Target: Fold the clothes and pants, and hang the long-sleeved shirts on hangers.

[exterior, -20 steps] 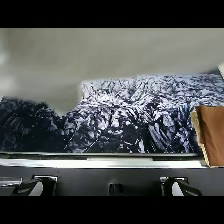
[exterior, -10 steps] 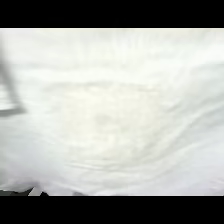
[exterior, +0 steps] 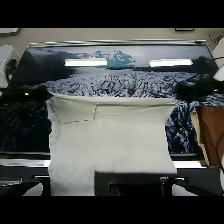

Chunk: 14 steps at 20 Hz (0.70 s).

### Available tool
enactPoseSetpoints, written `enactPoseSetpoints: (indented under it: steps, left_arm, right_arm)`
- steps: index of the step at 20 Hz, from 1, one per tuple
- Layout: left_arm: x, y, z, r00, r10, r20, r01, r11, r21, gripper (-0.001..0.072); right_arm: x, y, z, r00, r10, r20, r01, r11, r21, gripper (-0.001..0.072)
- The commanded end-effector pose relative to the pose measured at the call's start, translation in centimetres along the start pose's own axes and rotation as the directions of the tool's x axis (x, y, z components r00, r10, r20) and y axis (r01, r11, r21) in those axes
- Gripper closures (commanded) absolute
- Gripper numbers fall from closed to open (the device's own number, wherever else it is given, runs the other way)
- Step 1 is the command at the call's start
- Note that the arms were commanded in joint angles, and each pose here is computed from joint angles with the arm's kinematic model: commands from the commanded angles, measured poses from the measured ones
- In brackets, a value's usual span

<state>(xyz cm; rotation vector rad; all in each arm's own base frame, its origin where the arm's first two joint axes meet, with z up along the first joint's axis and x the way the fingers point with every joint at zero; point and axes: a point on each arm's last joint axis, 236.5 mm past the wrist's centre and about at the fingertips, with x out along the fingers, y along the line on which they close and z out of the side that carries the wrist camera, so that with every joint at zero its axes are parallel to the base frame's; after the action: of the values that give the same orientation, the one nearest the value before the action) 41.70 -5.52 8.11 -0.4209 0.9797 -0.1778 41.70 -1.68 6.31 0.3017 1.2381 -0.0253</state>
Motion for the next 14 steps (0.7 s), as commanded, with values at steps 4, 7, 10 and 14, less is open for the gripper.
enactPoseSetpoints:
  steps: [4,7,10,14]
  left_arm:
    - [11.3,3.9,4.5,0.996,0.049,0.069,-0.044,0.997,-0.065,0.0681]
    - [12.7,2.9,9.0,0.982,0.038,0.184,-0.031,0.999,-0.04,0.0681]
    - [14.6,1.0,10.9,0.969,0.016,0.246,-0.015,1.0,-0.007,0.0681]
    - [16.1,-1.5,11.8,0.948,-0.011,0.319,0.001,1.0,0.031,0.0681]
  right_arm:
    - [9.4,0.4,10.6,0.945,0.037,0.326,-0.083,0.988,0.128,0.067]
    - [10.3,-0.2,13.5,0.898,0.028,0.438,-0.116,0.977,0.176,0.067]
    - [12.1,-0.9,14.1,0.889,0.012,0.458,-0.106,0.978,0.18,0.067]
    - [12.3,-2.0,15.3,0.86,-0.028,0.509,-0.084,0.977,0.195,0.067]
